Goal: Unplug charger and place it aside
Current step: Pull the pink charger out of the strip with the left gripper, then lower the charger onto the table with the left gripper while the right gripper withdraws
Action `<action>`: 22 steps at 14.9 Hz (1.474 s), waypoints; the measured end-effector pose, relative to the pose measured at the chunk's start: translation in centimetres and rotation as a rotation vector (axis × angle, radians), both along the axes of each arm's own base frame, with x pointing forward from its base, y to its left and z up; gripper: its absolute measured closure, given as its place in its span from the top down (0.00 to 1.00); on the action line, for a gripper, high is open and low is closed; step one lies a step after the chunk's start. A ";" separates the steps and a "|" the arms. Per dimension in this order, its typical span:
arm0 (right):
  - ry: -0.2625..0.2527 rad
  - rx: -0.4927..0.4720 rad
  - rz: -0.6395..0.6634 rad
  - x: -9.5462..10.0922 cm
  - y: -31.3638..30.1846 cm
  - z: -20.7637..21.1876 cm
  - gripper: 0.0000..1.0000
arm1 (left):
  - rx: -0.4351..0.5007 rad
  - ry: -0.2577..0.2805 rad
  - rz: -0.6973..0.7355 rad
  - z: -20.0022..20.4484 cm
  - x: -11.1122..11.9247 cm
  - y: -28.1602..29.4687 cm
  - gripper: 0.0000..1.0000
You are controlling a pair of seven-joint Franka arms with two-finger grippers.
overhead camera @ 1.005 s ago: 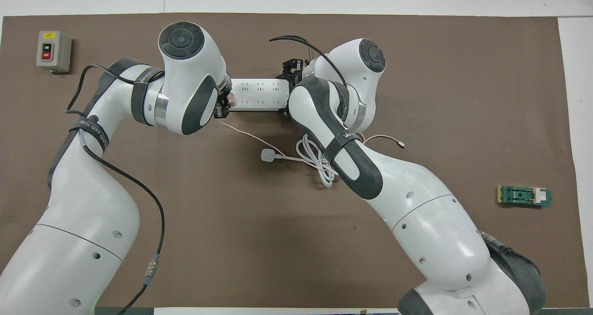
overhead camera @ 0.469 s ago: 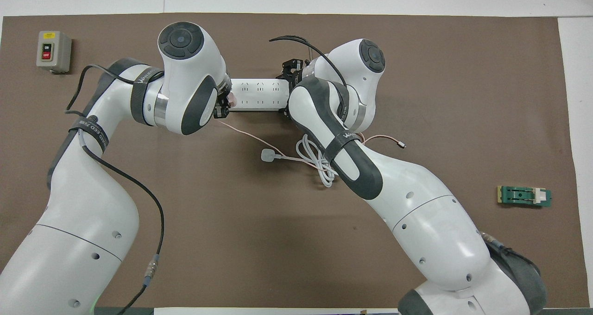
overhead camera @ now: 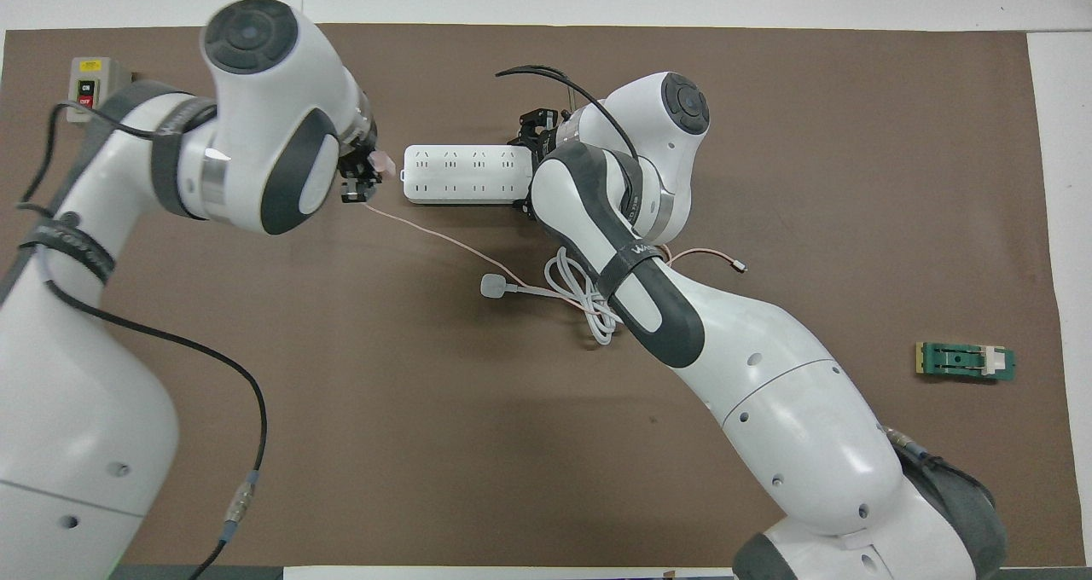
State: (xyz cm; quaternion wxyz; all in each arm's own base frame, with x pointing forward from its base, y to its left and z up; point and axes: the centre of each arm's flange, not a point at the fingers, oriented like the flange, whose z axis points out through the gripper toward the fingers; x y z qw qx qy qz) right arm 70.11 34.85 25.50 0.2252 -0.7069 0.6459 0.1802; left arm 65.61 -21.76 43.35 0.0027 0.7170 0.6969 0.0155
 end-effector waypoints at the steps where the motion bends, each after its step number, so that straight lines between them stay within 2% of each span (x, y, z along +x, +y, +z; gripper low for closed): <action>1: 0.000 0.000 0.000 0.0 0.0 0.0 0.95 | 0.002 0.008 -0.012 2.1 -0.2 2.3 0.31; 3: 0.000 0.000 0.000 0.0 0.0 0.0 0.95 | 0.005 0.032 -0.060 4.6 -0.7 6.0 0.31; 5: 0.000 0.000 0.000 0.0 0.0 0.0 0.95 | 0.008 0.061 -0.134 5.4 -0.9 9.3 0.31; 10: -0.015 -0.003 0.011 0.1 -0.2 0.1 1.00 | -0.016 0.108 -0.362 4.3 -0.2 21.2 0.31; 13: -0.008 -0.005 0.014 0.4 -2.2 2.9 1.00 | -0.043 0.119 -0.508 3.6 -0.8 26.8 0.31; 15: -0.045 -0.010 -0.011 1.2 -5.2 7.5 1.00 | -0.049 0.115 -0.582 3.0 -1.3 27.7 0.31; 18: -0.048 -0.036 0.000 1.2 -10.4 13.8 1.00 | -0.048 0.096 -0.643 0.9 -2.2 25.5 0.31; 22: -0.060 -0.174 0.119 -0.3 -15.8 19.9 1.00 | -0.051 0.100 -0.709 -0.6 -3.5 23.2 0.32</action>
